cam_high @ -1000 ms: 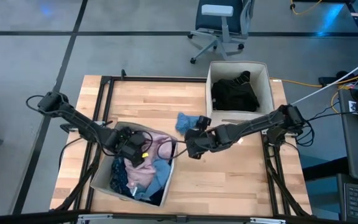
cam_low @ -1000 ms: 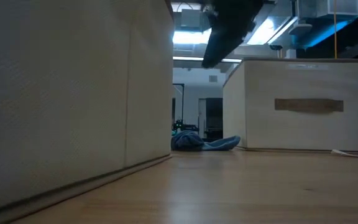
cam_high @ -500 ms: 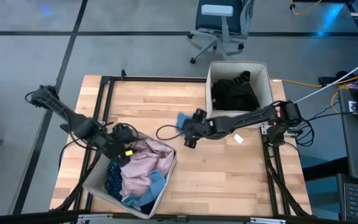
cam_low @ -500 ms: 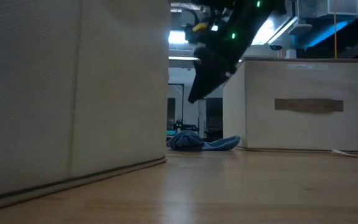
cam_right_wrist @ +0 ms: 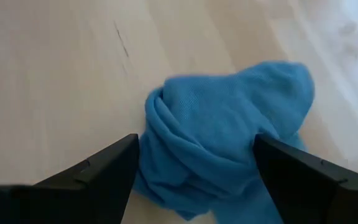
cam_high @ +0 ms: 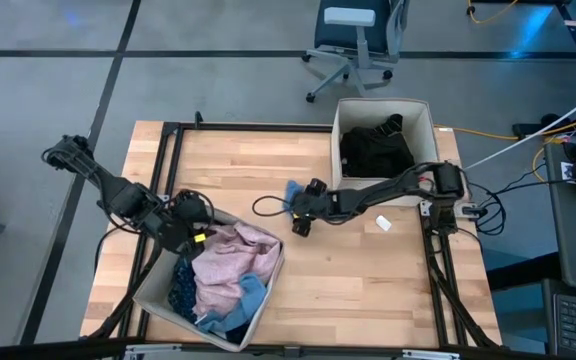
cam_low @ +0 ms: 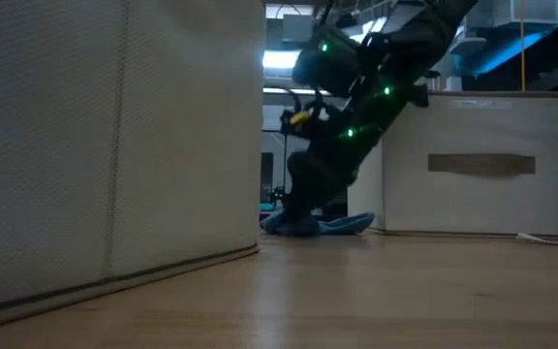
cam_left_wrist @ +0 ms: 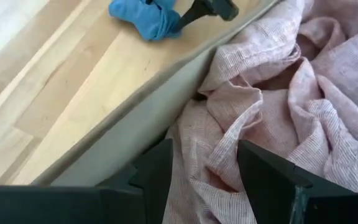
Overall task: Sort clothes
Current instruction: Put the blue sock into the bottom white laundry organizer
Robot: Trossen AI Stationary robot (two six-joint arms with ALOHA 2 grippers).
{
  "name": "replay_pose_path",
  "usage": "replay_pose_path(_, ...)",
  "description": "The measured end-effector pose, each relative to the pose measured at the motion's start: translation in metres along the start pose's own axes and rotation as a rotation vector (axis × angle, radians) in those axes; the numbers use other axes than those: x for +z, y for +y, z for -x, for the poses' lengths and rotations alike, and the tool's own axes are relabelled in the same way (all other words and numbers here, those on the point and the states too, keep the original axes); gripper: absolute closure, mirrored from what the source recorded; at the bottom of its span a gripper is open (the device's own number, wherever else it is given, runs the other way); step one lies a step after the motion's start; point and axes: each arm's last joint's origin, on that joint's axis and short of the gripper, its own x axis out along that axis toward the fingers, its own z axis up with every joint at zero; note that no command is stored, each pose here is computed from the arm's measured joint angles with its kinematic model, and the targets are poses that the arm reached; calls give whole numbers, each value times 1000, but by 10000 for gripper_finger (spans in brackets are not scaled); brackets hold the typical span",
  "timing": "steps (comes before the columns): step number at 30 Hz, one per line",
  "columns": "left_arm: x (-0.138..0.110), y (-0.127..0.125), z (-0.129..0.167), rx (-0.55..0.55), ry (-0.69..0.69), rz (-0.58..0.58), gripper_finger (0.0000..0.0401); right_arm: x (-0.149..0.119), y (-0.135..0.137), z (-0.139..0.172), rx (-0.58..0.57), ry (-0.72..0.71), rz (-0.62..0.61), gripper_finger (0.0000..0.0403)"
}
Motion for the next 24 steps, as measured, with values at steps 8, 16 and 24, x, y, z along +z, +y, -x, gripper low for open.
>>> replay_pose_path(8, 0, 0, 0, 1, 0, -4, 230, -13, 4, -21, -40, 35, 1, 111)
replay_pose_path(16, 0, 0, 0, 1, -1, -6, 230, -13, 5, -22, -41, 42, 31, 290)
replay_pose_path(24, 0, 0, 0, 6, -9, -29, 230, -4, 10, -10, -49, 75, 88, 370)
